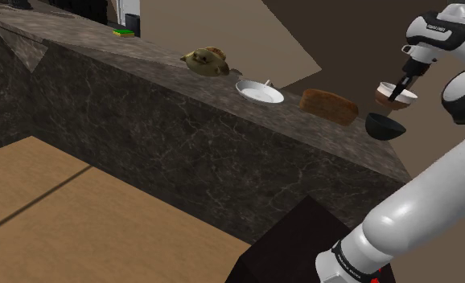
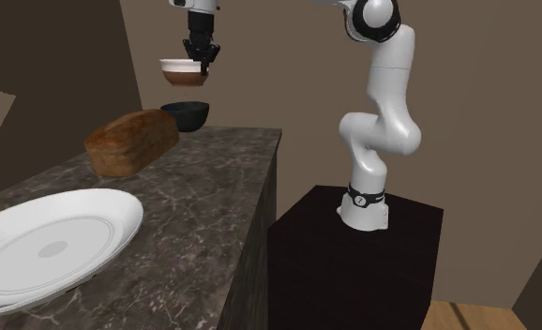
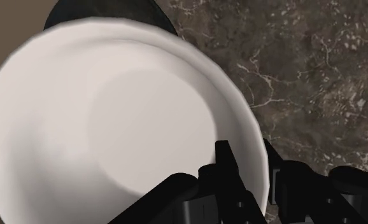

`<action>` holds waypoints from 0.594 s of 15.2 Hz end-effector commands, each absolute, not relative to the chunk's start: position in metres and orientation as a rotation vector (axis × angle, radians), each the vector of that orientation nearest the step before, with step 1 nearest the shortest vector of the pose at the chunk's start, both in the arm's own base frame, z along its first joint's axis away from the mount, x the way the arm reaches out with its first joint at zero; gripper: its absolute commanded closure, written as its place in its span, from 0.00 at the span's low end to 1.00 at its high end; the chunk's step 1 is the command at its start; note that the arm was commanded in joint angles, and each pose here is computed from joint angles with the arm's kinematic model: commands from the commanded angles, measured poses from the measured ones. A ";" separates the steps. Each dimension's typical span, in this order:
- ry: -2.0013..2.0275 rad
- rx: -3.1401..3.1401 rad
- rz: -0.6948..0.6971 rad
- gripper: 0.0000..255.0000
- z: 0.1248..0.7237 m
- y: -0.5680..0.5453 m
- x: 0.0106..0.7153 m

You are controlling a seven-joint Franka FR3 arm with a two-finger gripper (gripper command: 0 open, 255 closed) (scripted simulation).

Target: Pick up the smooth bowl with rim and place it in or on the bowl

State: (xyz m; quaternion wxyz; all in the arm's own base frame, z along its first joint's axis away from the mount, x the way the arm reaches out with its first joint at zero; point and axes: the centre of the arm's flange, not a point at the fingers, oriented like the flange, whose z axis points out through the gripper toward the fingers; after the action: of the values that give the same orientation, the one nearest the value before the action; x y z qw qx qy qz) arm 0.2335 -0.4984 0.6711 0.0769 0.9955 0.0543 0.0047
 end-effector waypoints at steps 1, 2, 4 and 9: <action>0.169 2.981 0.015 1.00 0.671 -0.523 0.221; 0.169 2.981 0.015 1.00 0.671 -0.535 0.215; 0.169 2.981 0.015 1.00 0.673 -0.559 0.204; 0.169 2.981 0.015 1.00 0.658 -0.584 0.191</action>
State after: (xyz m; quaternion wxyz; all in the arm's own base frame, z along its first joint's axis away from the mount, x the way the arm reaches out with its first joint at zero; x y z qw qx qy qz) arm 0.1922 -0.5832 0.6630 0.0775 0.9954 0.0557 0.0046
